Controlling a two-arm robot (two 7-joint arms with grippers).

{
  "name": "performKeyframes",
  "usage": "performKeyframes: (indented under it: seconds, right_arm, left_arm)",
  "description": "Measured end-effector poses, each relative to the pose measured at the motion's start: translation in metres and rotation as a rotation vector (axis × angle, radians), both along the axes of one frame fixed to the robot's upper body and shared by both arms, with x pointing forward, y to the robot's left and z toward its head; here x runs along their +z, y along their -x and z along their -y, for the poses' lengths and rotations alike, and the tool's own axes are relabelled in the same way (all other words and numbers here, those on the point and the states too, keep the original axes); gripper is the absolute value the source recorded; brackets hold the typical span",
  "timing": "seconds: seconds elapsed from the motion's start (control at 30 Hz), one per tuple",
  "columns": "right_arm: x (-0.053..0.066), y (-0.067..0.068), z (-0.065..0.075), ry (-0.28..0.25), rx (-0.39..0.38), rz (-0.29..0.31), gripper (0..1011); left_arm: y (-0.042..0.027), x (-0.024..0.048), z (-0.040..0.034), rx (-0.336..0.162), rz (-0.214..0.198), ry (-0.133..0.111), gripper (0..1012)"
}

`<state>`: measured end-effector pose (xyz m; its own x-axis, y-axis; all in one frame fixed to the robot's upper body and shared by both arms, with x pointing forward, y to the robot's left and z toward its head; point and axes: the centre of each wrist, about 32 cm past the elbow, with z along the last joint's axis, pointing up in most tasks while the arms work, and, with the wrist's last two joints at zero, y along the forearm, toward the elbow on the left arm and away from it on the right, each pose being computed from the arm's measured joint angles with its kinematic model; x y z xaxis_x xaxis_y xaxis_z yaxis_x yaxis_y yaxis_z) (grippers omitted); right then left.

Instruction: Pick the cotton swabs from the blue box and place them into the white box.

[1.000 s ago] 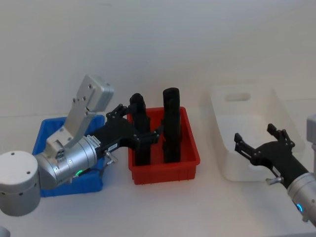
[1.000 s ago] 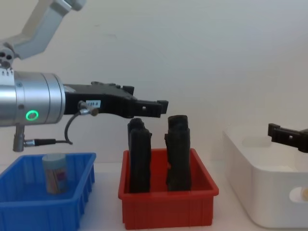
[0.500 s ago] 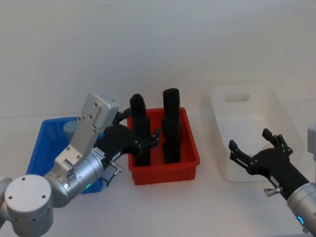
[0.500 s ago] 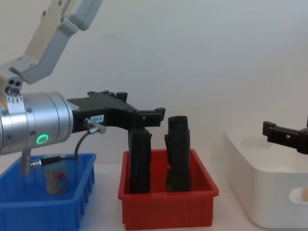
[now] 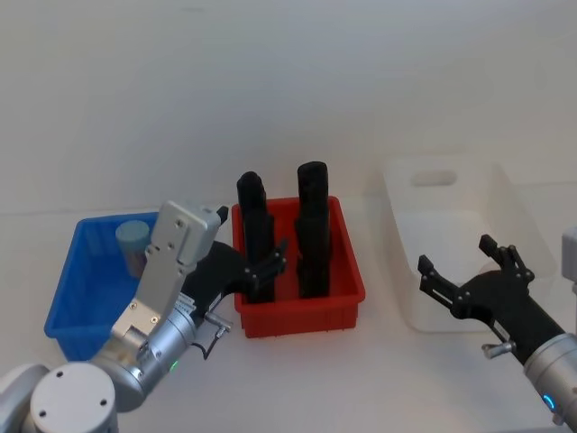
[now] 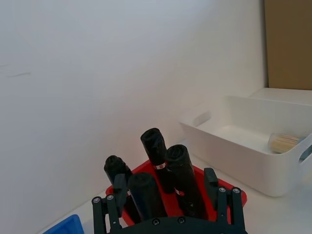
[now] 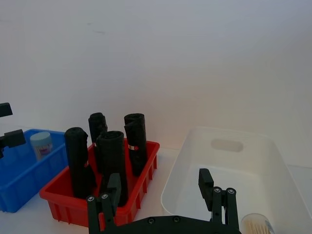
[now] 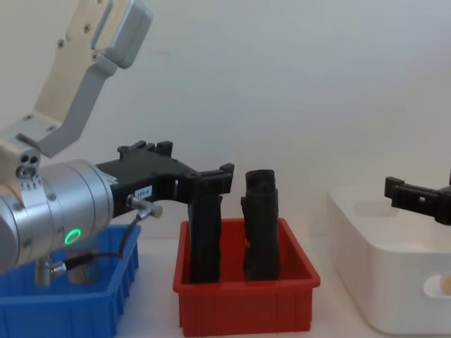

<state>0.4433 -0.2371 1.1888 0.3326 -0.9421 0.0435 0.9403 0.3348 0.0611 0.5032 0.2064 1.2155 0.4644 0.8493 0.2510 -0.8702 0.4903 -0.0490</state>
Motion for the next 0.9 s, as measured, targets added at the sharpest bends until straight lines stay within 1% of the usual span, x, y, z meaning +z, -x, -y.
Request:
performKeyframes:
  seconds: [0.07,0.27,0.47,0.73,0.9]
  right_arm:
    - [0.0,0.0,0.0,0.0,0.0,0.0,1002]
    - [0.0,0.0,0.0,0.0,0.0,-0.001,1002]
    - [0.0,0.0,0.0,0.0,0.0,-0.001,1002]
    - [0.0,0.0,0.0,0.0,0.0,-0.001,1002]
    - [-0.001,-0.003,0.0,0.008,0.006,0.002,1002]
  left_arm:
    - [0.0032,-0.0032,0.0024,0.017,0.008,0.006,1004]
    - [0.0097,-0.0094,0.0072,0.051,0.025,0.02,1004]
    - [0.0115,-0.0112,0.0084,0.06,0.029,0.024,1004]
    - [0.0114,-0.0111,0.0082,0.061,0.03,0.024,1004]
    - [0.0113,-0.011,0.0081,0.061,0.03,0.024,1004]
